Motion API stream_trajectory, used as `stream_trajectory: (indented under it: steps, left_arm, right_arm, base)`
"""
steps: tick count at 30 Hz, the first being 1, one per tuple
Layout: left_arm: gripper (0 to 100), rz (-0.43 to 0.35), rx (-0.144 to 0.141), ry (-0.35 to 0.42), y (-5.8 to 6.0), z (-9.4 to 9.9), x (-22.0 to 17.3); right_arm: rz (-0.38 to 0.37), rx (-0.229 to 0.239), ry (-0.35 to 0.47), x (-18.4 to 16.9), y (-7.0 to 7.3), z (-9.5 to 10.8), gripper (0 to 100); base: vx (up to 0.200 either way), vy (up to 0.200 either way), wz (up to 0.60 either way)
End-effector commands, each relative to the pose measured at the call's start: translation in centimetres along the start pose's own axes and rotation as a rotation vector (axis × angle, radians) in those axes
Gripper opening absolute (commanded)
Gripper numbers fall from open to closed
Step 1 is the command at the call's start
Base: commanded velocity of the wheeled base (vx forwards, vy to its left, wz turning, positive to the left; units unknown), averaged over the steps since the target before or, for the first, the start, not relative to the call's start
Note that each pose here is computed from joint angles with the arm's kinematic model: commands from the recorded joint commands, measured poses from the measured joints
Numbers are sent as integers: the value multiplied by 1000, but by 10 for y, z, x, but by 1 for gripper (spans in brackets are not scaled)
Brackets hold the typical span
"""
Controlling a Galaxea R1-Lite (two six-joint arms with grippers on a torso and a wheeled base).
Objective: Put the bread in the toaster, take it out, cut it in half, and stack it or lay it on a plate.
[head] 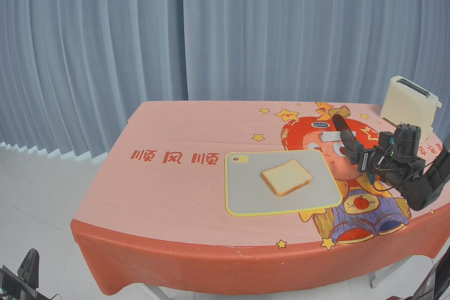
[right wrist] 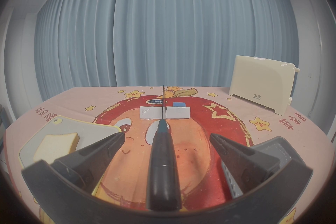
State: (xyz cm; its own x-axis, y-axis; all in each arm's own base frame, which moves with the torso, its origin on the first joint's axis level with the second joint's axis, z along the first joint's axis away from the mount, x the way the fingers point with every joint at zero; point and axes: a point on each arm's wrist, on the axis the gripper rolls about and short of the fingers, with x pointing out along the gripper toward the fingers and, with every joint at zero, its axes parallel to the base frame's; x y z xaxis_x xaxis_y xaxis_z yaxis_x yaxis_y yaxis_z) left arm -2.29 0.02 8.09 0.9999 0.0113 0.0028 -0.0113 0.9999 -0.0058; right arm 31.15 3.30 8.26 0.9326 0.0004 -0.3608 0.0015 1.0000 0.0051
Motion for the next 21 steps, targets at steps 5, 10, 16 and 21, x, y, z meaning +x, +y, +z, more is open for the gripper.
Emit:
stream_trajectory:
  steps: [5,10,16,21]
  left_arm:
    - [0,1,0,1,0,-5,0]
    - [0,1,0,1,0,-5,0]
    - [0,1,0,1,0,-5,0]
    - [0,1,0,1,0,-5,0]
  right_arm:
    - [-1,-1,3,0,0,-1,100]
    - [-6,-2,15,1,0,-3,0]
    - [-11,-4,15,1,1,-4,0]
    - [-11,-1,-5,-2,1,1,0]
  base:
    - [0,0,0]
    - [0,0,0]
    - [0,0,0]
    - [0,0,0]
